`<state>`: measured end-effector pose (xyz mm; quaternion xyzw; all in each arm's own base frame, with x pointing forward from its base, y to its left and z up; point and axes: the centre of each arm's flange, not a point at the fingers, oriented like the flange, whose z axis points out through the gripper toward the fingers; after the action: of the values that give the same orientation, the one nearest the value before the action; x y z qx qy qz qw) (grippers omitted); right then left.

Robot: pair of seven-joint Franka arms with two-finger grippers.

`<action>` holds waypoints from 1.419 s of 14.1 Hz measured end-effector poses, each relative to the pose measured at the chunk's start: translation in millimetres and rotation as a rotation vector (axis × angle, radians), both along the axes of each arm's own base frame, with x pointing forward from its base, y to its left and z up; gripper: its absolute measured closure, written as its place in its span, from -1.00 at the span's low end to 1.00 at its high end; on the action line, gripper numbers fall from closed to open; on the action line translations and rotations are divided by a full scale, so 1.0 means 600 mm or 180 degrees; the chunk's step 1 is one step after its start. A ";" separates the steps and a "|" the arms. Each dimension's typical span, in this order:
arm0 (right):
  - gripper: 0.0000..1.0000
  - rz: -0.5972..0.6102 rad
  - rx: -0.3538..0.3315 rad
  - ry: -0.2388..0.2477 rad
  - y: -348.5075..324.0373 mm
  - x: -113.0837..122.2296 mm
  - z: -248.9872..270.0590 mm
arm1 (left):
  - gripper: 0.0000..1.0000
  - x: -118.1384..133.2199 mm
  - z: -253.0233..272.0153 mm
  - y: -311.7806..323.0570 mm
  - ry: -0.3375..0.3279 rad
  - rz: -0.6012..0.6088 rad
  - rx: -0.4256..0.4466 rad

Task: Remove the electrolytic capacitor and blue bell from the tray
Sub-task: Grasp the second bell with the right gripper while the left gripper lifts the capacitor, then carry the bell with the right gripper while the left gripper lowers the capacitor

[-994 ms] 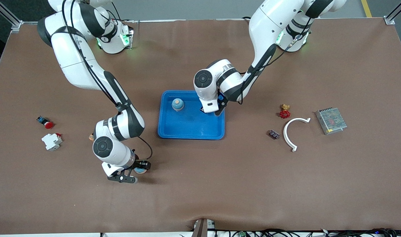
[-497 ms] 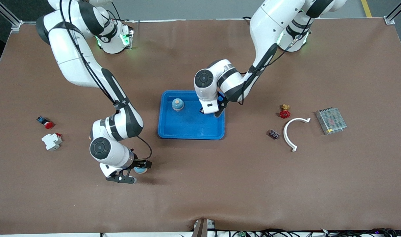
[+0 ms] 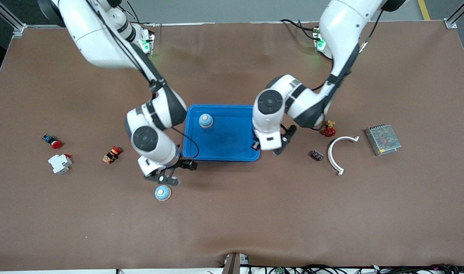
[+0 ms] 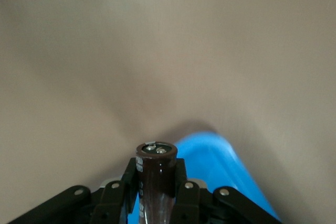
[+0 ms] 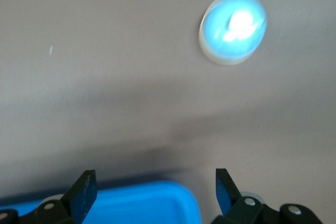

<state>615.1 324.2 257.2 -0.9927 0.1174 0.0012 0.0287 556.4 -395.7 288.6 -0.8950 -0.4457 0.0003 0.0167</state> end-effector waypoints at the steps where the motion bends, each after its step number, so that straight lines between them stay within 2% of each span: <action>1: -1.00 -0.0026 0.0013 -0.0029 0.011 -0.038 -0.017 | 0.38 0.017 0.010 0.028 0.0001 -0.0057 0.0010; 4: -1.00 -0.0141 0.0012 -0.0021 0.037 -0.139 -0.066 | 0.38 0.068 0.026 0.128 0.0087 -0.0294 0.0072; 7: -1.00 -0.0245 -0.0007 0.0024 0.085 -0.201 -0.082 | 0.38 0.119 0.022 0.247 0.0173 -0.0480 0.0081; 13: -1.00 -0.0264 0.0011 0.0019 0.129 -0.259 -0.100 | 0.38 0.170 0.013 0.443 0.0276 -0.0844 0.0067; 16: -1.00 -0.0254 0.0078 -0.0044 0.116 -0.287 -0.131 | 0.38 0.179 0.004 0.522 0.0318 -0.1019 0.0183; 20: -1.00 -0.0213 0.0076 -0.0039 0.117 -0.313 -0.145 | 0.38 0.178 -0.026 0.593 0.0432 -0.1071 0.0180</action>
<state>427.0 394.2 170.4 -0.9878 0.1503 -0.0045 0.0413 663.4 -40.2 273.3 -0.9541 -0.2874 0.0453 0.0717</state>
